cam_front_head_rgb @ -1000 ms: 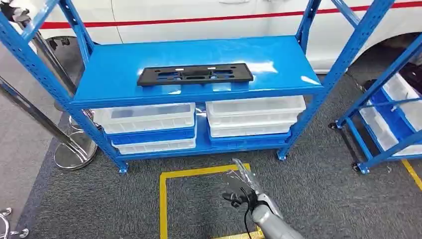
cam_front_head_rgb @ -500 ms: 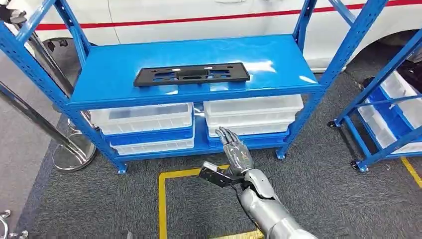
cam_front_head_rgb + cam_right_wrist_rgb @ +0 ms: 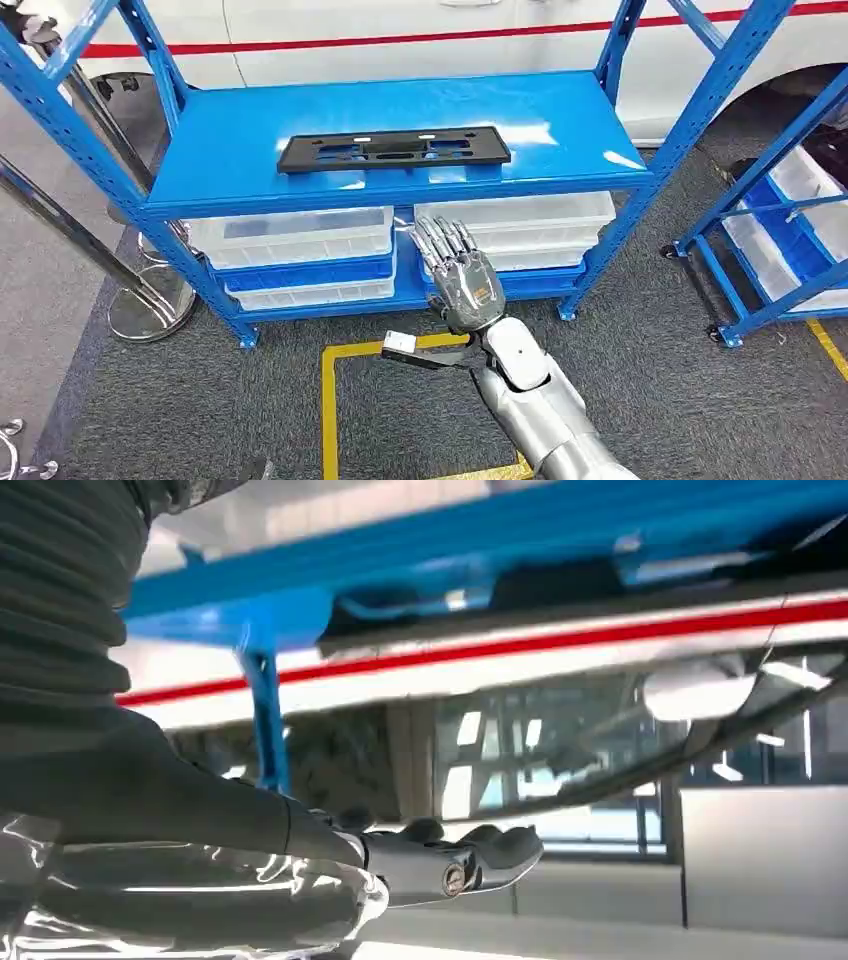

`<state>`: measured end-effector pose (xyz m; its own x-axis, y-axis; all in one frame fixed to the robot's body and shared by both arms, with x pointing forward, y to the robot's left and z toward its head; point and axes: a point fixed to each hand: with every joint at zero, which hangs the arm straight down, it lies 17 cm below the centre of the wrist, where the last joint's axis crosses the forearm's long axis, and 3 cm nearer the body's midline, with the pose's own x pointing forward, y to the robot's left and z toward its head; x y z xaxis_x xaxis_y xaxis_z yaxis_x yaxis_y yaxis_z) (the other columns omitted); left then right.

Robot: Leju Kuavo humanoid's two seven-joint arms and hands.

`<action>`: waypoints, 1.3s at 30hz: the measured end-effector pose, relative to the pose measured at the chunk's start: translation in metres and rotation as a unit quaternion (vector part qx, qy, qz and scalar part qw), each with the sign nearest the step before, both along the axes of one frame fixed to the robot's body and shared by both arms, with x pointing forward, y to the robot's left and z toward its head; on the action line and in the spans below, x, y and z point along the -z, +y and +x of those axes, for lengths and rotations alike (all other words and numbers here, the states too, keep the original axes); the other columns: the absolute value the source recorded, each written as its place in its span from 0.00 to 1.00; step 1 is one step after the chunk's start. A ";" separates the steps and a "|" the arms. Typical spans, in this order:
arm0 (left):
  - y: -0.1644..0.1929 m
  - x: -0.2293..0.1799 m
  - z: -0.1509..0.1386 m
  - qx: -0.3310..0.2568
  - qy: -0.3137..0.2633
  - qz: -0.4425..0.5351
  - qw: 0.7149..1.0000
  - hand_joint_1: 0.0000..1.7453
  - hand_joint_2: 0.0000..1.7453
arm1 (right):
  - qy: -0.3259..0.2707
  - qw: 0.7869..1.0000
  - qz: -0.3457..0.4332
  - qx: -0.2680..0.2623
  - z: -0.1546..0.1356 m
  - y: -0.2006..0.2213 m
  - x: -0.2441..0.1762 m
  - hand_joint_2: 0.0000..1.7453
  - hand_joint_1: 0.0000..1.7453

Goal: Take the parts from the cabinet and place them on the table.

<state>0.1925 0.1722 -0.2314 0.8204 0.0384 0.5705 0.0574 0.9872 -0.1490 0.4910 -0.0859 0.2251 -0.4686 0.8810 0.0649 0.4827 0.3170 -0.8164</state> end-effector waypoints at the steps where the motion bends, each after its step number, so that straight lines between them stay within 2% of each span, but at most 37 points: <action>1: -0.001 0.000 0.000 0.001 0.001 -0.002 1.000 0.00 0.00 | -0.008 1.000 -0.003 0.002 -0.002 -0.001 -0.003 1.00 0.00; 6: -0.006 -0.002 0.002 0.012 -0.002 -0.004 1.000 0.00 0.00 | -0.033 0.999 0.000 0.002 -0.008 0.002 -0.019 1.00 0.00; 15: -0.007 -0.006 0.011 0.016 -0.015 -0.006 1.000 0.00 0.00 | -0.025 1.000 0.005 0.002 -0.013 0.003 -0.012 1.00 0.00; 24: -0.009 -0.006 0.011 0.021 -0.016 -0.006 1.000 0.00 0.00 | 0.024 0.999 0.001 0.021 -0.008 -0.006 0.027 1.00 0.00; 34: -0.011 -0.007 0.012 0.023 -0.016 -0.006 1.000 0.00 0.00 | 0.044 0.999 0.000 0.026 -0.005 -0.010 0.042 1.00 0.00; 39: -0.010 -0.006 0.011 0.022 -0.014 -0.007 1.000 0.00 0.00 | 0.070 0.997 -0.001 0.039 -0.003 -0.019 0.063 1.00 0.00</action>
<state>0.2030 0.1618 -0.2252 0.8051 0.0107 0.5930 0.1048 0.9815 -0.1601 0.4882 -0.1048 0.1626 -0.3857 0.9144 0.1231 0.3870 0.2815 -0.8781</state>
